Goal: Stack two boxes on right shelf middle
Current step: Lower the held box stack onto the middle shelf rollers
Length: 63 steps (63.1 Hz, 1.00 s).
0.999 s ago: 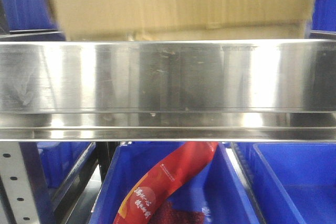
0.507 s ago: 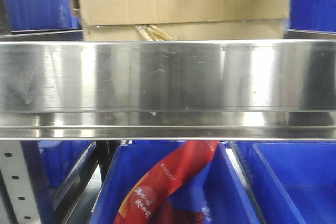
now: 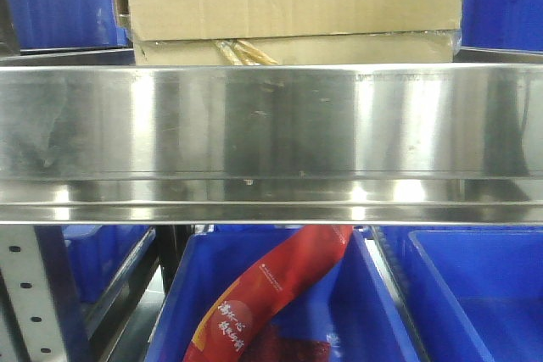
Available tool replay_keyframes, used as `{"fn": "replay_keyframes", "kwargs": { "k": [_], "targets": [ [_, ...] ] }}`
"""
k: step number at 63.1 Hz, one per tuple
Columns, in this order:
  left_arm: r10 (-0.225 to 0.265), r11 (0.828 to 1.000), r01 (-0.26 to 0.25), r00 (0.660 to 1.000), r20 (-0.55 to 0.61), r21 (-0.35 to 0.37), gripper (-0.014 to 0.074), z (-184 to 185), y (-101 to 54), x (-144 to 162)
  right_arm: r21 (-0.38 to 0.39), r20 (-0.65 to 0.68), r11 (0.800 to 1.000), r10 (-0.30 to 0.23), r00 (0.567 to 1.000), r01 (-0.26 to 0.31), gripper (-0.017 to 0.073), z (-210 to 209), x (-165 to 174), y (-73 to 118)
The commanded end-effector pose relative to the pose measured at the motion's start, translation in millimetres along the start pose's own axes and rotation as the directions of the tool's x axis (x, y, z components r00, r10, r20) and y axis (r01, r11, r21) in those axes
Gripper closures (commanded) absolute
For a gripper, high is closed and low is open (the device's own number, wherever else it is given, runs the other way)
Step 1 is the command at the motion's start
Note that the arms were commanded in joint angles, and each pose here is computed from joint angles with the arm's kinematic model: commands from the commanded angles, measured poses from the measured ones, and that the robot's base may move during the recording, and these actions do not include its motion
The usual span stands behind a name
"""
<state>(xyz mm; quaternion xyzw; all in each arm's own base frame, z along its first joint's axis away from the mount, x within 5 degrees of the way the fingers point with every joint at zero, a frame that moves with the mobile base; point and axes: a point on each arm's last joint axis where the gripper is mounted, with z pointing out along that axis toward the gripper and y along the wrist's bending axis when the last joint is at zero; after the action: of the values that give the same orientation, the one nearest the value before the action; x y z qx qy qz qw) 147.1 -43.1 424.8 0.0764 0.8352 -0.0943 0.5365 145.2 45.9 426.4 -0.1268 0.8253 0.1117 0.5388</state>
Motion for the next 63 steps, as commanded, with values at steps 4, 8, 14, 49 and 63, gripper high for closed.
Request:
{"fn": "replay_keyframes", "kwargs": {
  "k": [4,8,14,49,63],
  "targets": [
    [0.001,1.000,-0.004,0.988,0.157,0.021,0.0704,-5.8,4.0,40.6,0.038,0.142,0.998,-0.047,0.989,0.042,0.0713,-6.9,36.1,-2.7],
    [-0.001,0.999,-0.007,0.971,0.238,0.034,0.0704,-9.6,5.2,57.7,0.054,0.199,0.997,-0.064,0.978,0.054,0.0713,-8.3,50.5,-3.9],
    [-0.009,0.999,-0.008,0.947,0.320,0.051,0.0704,-10.1,6.8,81.5,0.072,0.258,0.996,-0.068,0.964,0.051,0.0713,-7.8,68.5,-5.4],
    [-0.018,0.998,-0.010,0.913,0.407,0.067,0.0704,-14.6,8.4,102.6,0.079,0.290,0.996,-0.069,0.955,0.048,0.0713,-7.9,74.1,-6.0],
    [-0.018,0.998,-0.010,0.913,0.407,0.067,0.0704,-14.6,8.4,102.6,0.079,0.292,0.996,-0.069,0.954,0.048,0.0713,-7.9,73.9,-6.0]
  ]
}}
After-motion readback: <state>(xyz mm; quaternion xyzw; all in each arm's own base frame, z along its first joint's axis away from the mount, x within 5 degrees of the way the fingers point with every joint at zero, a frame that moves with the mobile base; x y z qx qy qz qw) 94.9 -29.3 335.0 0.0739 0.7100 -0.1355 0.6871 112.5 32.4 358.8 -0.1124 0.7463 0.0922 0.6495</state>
